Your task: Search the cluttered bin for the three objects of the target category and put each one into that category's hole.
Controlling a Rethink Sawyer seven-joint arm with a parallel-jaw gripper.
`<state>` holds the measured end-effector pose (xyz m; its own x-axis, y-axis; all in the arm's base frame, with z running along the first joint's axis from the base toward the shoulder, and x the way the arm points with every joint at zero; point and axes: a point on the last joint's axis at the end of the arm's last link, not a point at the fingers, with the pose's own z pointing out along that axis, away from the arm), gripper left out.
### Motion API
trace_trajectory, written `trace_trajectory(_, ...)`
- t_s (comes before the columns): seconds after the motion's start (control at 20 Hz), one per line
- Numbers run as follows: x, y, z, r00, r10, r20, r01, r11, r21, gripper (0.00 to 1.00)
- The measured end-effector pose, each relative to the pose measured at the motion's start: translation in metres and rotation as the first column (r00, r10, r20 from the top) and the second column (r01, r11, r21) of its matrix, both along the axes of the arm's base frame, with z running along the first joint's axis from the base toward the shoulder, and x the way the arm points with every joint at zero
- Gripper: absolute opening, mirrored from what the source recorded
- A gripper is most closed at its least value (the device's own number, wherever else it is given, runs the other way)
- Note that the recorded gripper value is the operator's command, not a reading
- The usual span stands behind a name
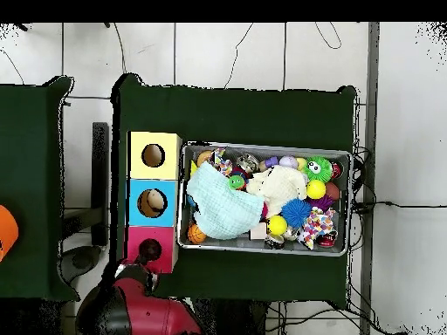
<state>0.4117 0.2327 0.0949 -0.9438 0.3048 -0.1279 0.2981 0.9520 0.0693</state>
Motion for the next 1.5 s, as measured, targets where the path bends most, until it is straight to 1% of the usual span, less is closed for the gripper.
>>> trace_trajectory(0.15, -0.002, -0.003, 0.013, 0.9997, -0.005, -0.025, 0.005, 1.0000, 0.001, 0.00)
trace_trajectory(0.4, -0.003, -0.012, 0.027, 0.9982, -0.023, -0.056, 0.022, 0.9997, -0.009, 0.00)
trace_trajectory(0.5, -0.001, -0.021, 0.036, 0.9962, -0.043, -0.076, 0.042, 0.9990, -0.013, 0.00)
trace_trajectory(0.7, 0.002, -0.031, 0.048, 0.9935, -0.062, -0.096, 0.061, 0.9980, -0.015, 0.00)
trace_trajectory(1.0, 0.014, -0.045, 0.060, 0.9928, -0.075, -0.093, 0.074, 0.9971, -0.019, 0.00)
trace_trajectory(1.05, 0.021, -0.051, 0.064, 0.9931, -0.080, -0.086, 0.079, 0.9967, -0.019, 0.00)
trace_trajectory(1.3, 0.035, -0.067, 0.070, 0.9931, -0.098, -0.065, 0.097, 0.9951, -0.020, 0.00)
trace_trajectory(1.4, 0.044, -0.081, 0.071, 0.9926, -0.109, -0.053, 0.108, 0.9938, -0.026, 0.00)
trace_trajectory(1.5, 0.047, -0.086, 0.072, 0.9927, -0.110, -0.048, 0.109, 0.9936, -0.029, 0.00)
